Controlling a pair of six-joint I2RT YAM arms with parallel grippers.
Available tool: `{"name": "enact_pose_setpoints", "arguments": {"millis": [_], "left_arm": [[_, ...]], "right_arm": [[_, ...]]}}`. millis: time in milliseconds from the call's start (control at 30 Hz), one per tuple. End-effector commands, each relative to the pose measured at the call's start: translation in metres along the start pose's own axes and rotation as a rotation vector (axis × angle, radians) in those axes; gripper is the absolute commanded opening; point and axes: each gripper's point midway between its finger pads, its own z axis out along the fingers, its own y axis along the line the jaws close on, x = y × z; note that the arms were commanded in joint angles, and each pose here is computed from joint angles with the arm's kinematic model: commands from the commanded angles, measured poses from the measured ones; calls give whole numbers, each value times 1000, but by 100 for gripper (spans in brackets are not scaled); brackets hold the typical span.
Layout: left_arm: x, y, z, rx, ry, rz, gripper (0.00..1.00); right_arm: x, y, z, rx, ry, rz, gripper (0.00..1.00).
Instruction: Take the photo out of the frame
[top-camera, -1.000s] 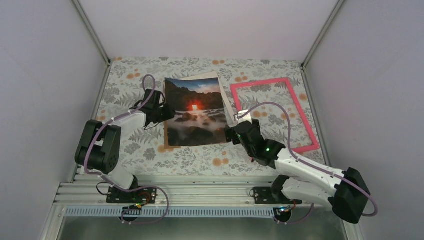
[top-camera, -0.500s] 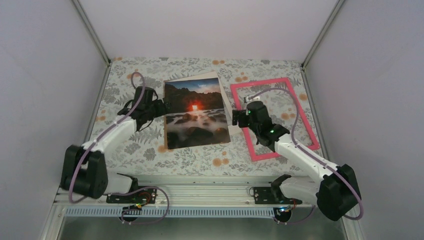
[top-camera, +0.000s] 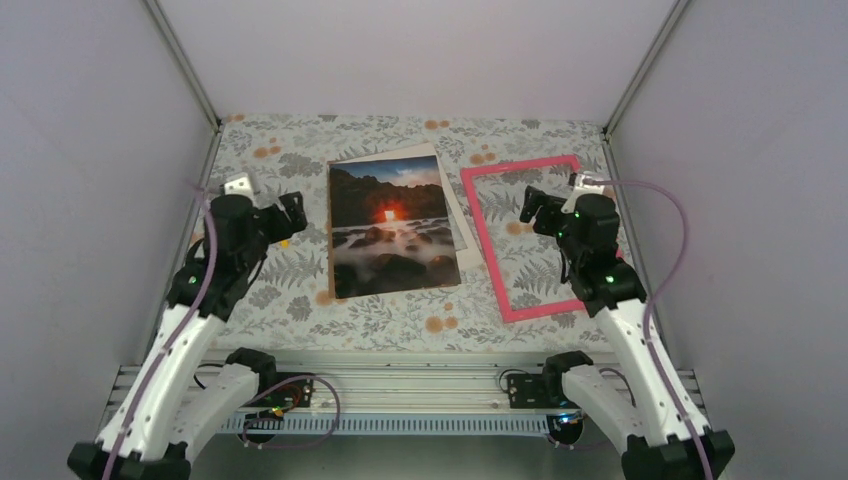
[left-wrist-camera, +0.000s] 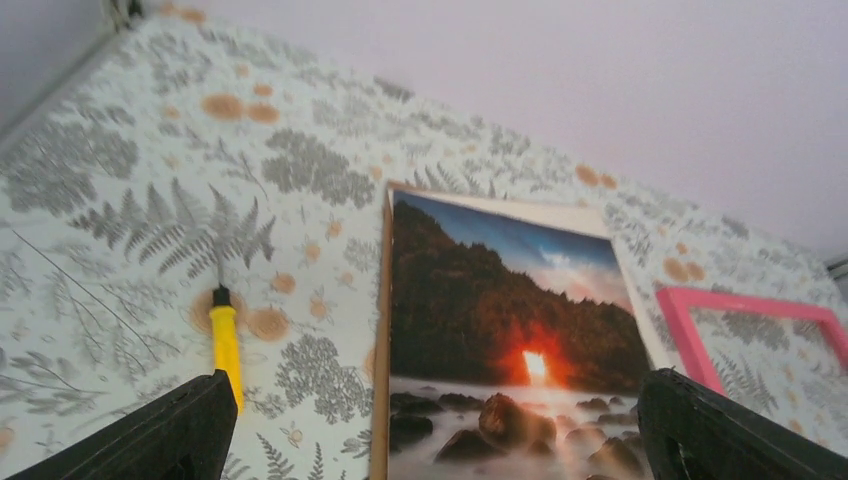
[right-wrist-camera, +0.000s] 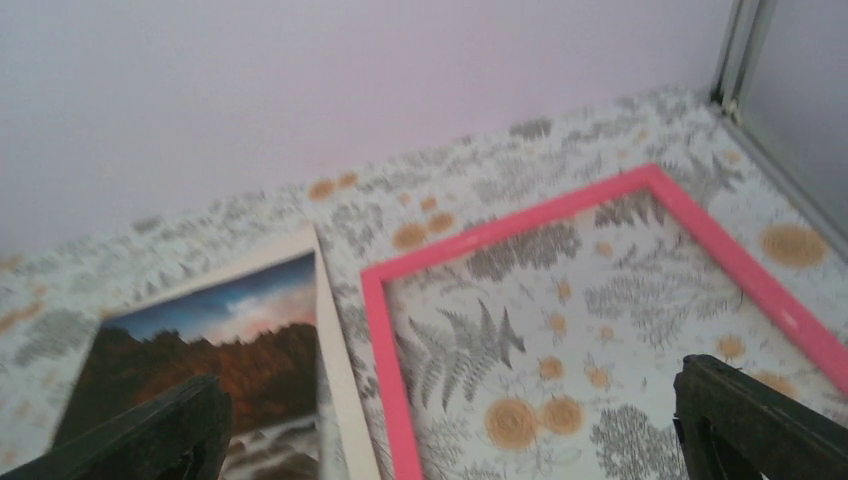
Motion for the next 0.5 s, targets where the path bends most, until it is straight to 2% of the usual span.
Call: {"name": "enact_pose_setpoints", "arguments": {"millis": [0,100,200,467], "left_arm": [[-36,5,-50,-20,-147,58,100],[-47,12,-68,-39,-237,62,100],[-45,17,-68,-33,-286,54,100],[-26,24,-38,-85,-196,63,100]], "right_arm": [[-28,1,-32,-10,-82,22,100],[-34,-5,-43,-1,-152,29,100],[-32,-8,-46,4,-184,44,100],[-26,-11,-44,-1,-209,55,100]]}}
